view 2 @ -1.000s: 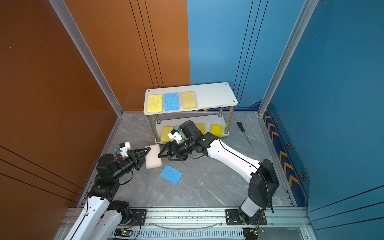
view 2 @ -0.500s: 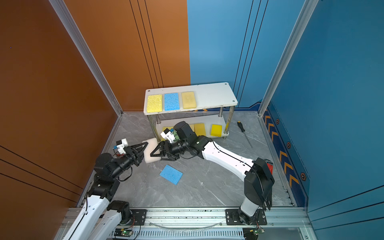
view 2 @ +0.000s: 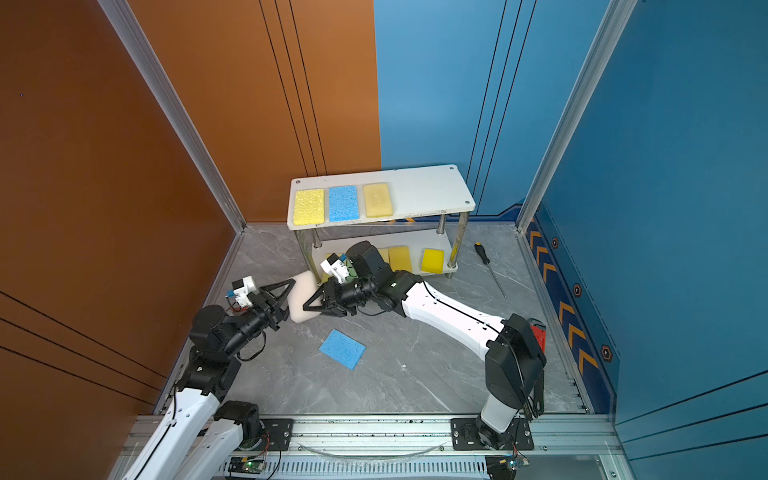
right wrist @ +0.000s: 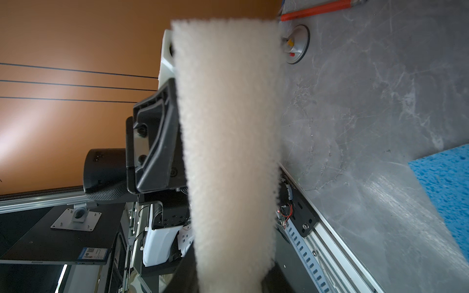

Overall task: Place and organize the cleaning sponges onto the shelf
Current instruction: 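Raise the white foam sponge upright near the left gripper, then carry the white foam sponge up to the shelf top with the right gripper, then lower the white foam sponge onto the shelf top beside the pale yellow sponge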

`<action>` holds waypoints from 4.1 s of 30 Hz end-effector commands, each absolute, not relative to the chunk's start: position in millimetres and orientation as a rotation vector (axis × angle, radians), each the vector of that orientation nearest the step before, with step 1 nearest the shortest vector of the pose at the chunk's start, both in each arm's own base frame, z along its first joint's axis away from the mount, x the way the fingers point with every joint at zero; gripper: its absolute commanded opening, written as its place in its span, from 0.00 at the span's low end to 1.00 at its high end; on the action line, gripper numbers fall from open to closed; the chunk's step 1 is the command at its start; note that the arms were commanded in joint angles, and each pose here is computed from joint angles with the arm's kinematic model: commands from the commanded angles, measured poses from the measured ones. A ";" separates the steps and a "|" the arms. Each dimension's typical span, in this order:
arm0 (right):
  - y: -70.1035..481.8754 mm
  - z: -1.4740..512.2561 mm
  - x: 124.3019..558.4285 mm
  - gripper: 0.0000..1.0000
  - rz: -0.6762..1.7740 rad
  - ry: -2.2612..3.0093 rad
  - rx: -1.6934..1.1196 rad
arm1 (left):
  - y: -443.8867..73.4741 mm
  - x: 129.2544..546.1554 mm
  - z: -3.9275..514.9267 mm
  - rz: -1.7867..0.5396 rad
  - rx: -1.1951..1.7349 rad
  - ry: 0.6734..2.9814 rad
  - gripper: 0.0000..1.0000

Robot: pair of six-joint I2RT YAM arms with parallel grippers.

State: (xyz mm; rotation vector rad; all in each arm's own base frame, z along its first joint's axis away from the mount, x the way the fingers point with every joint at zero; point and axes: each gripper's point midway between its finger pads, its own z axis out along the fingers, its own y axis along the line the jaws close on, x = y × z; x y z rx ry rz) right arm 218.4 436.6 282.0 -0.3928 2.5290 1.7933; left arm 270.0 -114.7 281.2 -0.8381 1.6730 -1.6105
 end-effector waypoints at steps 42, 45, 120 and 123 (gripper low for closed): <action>189.1 397.3 429.1 0.31 1.064 2.304 -0.036 | -94.5 238.0 287.1 -1.387 -0.733 1.929 0.98; 184.2 397.2 432.2 0.32 1.065 2.302 -0.023 | -94.3 234.2 284.6 -1.385 -0.741 1.932 0.98; 187.5 381.3 494.2 0.70 0.845 2.254 0.009 | -80.8 234.8 274.3 -1.329 -0.828 1.907 0.98; 181.7 386.0 492.6 0.71 0.828 2.244 0.018 | -80.3 235.0 274.4 -1.327 -0.831 1.905 0.98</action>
